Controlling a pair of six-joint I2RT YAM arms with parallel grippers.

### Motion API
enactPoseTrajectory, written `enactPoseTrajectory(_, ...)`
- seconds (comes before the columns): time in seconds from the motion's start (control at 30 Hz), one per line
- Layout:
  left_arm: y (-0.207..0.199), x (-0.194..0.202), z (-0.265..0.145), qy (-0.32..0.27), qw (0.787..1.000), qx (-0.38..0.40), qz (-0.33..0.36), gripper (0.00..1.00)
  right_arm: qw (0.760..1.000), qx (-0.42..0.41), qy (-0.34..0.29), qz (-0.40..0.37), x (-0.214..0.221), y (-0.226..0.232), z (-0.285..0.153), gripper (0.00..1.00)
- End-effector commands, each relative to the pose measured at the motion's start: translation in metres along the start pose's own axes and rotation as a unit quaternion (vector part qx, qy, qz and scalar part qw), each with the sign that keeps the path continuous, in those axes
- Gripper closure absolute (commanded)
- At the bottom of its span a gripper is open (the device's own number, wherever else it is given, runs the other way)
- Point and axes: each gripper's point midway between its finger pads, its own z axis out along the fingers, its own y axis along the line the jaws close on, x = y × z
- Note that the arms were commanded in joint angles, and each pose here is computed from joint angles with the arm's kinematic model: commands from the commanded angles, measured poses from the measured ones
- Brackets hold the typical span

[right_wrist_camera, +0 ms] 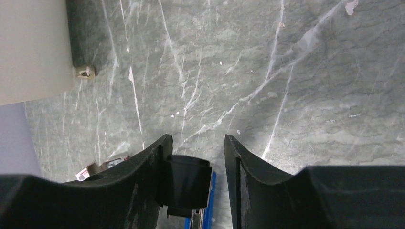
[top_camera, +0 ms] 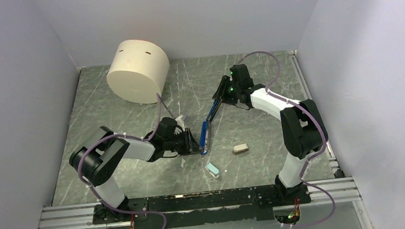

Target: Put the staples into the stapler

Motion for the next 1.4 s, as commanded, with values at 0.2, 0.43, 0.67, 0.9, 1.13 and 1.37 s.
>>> enactPoseTrajectory(0.2,0.030,0.001,-0.002,0.012,0.997,-0.074,-0.028,0.67,1.000,-0.030,0.004,-0.007,-0.005,0.016,-0.003,0.49)
enactPoseTrajectory(0.43,0.050,0.000,-0.007,0.006,0.991,-0.128,-0.039,0.72,0.999,-0.043,-0.012,-0.020,-0.018,0.028,-0.014,0.42)
enactPoseTrajectory(0.67,0.059,0.005,-0.009,0.006,0.990,-0.123,-0.065,0.75,0.998,-0.047,-0.017,-0.030,-0.023,0.033,-0.023,0.40)
enactPoseTrajectory(0.9,0.065,0.005,-0.012,0.007,0.987,-0.147,-0.064,0.69,0.997,-0.036,-0.049,-0.045,-0.039,0.036,-0.045,0.34)
enactPoseTrajectory(1.13,0.074,0.015,-0.013,0.018,0.985,-0.150,-0.081,0.55,0.995,-0.024,-0.074,-0.057,-0.047,0.035,-0.065,0.30)
enactPoseTrajectory(1.37,0.077,0.011,-0.023,0.008,0.985,-0.149,-0.084,0.62,0.995,-0.021,-0.082,-0.059,-0.042,0.032,-0.082,0.29)
